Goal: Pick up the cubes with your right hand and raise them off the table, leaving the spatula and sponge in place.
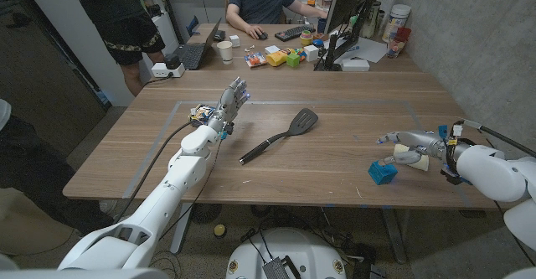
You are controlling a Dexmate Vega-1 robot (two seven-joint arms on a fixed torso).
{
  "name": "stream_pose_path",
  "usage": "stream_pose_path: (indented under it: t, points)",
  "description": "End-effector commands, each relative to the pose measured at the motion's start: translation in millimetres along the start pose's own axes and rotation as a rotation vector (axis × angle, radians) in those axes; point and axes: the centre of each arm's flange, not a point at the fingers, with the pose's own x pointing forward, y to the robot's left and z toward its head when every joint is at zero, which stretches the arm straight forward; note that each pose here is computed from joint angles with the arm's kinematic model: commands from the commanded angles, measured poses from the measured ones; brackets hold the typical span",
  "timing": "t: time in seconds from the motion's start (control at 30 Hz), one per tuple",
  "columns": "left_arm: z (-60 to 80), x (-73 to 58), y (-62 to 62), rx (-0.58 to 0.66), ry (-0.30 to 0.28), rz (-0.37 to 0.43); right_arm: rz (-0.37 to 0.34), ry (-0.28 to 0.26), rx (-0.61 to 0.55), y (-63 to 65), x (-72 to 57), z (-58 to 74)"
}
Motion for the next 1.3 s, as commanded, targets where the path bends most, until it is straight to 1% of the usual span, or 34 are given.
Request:
stream_pose_path:
  t: [0.03,0.07,0.17,0.37,0.47,0.67,0.77,0.93,1.03,1.17,1.3]
  points:
    - [-0.7,-0.9,5.0,-0.005,0.005,0.006,0.057,0.014,-0.023,2.3,7.0,1.2]
    - [-0.7,-0.9,5.0,-0.006,0.005,0.006,0.058,0.015,-0.024,2.3,7.0,1.2]
    - [1.3,-0.3,8.5,0.0,-0.002,0.012,0.119,0.04,-0.026,3.5,13.7,-0.9]
    - [0.0,1.1,10.2,-0.003,0.007,0.014,0.17,0.029,-0.029,6.5,22.4,1.1]
    - [-0.2,1.7,10.5,-0.004,0.007,0.017,0.192,0.033,-0.033,7.5,25.7,1.3]
    - [2.4,1.9,13.4,0.004,0.004,0.02,0.217,0.025,-0.031,8.9,31.1,3.1]
    - [3.2,1.9,15.3,0.004,0.003,0.024,0.225,0.029,-0.035,8.5,33.0,4.5]
    - [2.1,2.2,17.0,0.002,0.006,0.022,0.216,0.025,-0.048,6.2,33.8,7.5]
    - [1.5,1.8,18.1,-0.001,0.004,0.024,0.244,0.033,-0.052,6.7,35.0,9.9]
    - [1.7,0.7,20.1,-0.001,0.002,0.026,0.26,0.025,-0.06,8.7,37.0,13.4]
    - [2.2,-1.1,22.4,0.0,0.0,0.031,0.27,0.029,-0.071,8.7,37.8,15.5]
